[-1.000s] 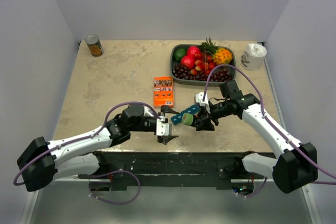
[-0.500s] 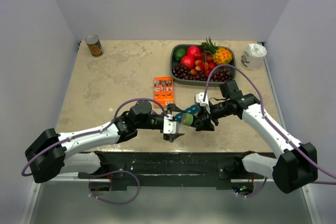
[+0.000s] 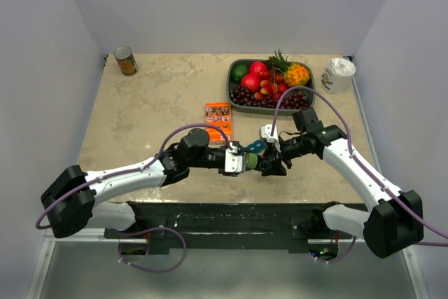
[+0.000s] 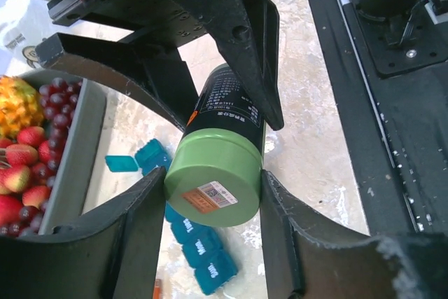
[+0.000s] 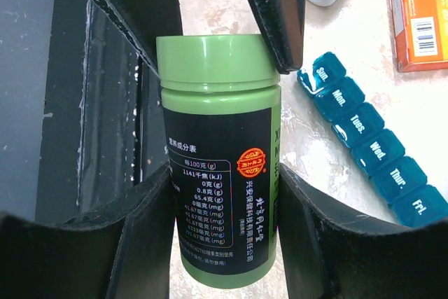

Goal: Sort the pills into containers

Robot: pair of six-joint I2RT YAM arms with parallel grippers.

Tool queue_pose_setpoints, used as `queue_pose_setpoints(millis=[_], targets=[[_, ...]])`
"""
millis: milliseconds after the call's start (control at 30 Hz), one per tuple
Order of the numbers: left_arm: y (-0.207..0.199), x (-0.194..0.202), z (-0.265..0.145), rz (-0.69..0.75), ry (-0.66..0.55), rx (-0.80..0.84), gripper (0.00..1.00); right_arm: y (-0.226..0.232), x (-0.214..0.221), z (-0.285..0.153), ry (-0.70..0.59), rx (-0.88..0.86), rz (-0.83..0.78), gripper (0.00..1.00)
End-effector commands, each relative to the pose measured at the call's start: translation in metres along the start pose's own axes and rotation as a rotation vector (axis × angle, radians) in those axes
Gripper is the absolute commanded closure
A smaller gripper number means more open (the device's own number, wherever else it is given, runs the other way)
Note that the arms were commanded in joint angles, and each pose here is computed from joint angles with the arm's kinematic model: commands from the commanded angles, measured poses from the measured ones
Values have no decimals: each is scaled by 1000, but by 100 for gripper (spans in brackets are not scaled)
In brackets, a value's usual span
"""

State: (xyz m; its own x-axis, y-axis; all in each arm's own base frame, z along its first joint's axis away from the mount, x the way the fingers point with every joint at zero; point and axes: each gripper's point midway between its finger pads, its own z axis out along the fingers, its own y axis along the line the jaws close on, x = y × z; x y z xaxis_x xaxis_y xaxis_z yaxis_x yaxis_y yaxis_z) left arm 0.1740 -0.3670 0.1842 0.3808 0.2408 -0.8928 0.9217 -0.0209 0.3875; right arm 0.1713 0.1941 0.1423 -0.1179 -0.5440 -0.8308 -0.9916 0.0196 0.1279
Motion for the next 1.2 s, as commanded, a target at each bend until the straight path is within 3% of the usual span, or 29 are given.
queue_pose_setpoints(millis=[0,67,133,467,567,600,667,700,767,800,833,900,1033,1167], targets=[[7,-19,1,-70,-42,-29,100,-2,-19,-4,-57,-1,-53,100],[9,-27,-1,-126,-67,-53,100,-2,-18,-4,-53,4,-51,100],[12,-32,-2,-299,-79,-94,100,-5,-18,-5,-49,19,-44,100],[-1,-28,6,-1448,-28,-236,100,-16,-17,-6,-34,73,-34,100],[-7,-32,4,-1606,-57,-226,100,-16,-17,-6,-34,77,-34,100],[-6,-38,3,-1618,-79,-213,100,-17,-17,-6,-34,80,-33,100],[3,-52,1,-1581,-121,-206,79,-17,-16,-6,-31,83,-33,100],[4,-53,0,-1566,-108,-207,54,-16,-16,-6,-32,84,-33,100],[12,-57,-4,-1490,-107,-214,32,-16,-17,-7,-32,84,-34,100],[12,-54,-6,-1469,-93,-220,15,-16,-17,-7,-34,84,-35,100],[17,-53,-12,-1441,-97,-234,9,-16,-18,-8,-35,87,-37,100],[17,-47,-20,-1336,-78,-234,1,-15,-18,-8,-39,85,-38,100],[27,-37,-49,-1138,-50,-331,1,-13,-20,-8,-43,75,-43,100],[19,-34,-71,-761,-14,-288,1,-12,-20,-8,-45,67,-47,100]])
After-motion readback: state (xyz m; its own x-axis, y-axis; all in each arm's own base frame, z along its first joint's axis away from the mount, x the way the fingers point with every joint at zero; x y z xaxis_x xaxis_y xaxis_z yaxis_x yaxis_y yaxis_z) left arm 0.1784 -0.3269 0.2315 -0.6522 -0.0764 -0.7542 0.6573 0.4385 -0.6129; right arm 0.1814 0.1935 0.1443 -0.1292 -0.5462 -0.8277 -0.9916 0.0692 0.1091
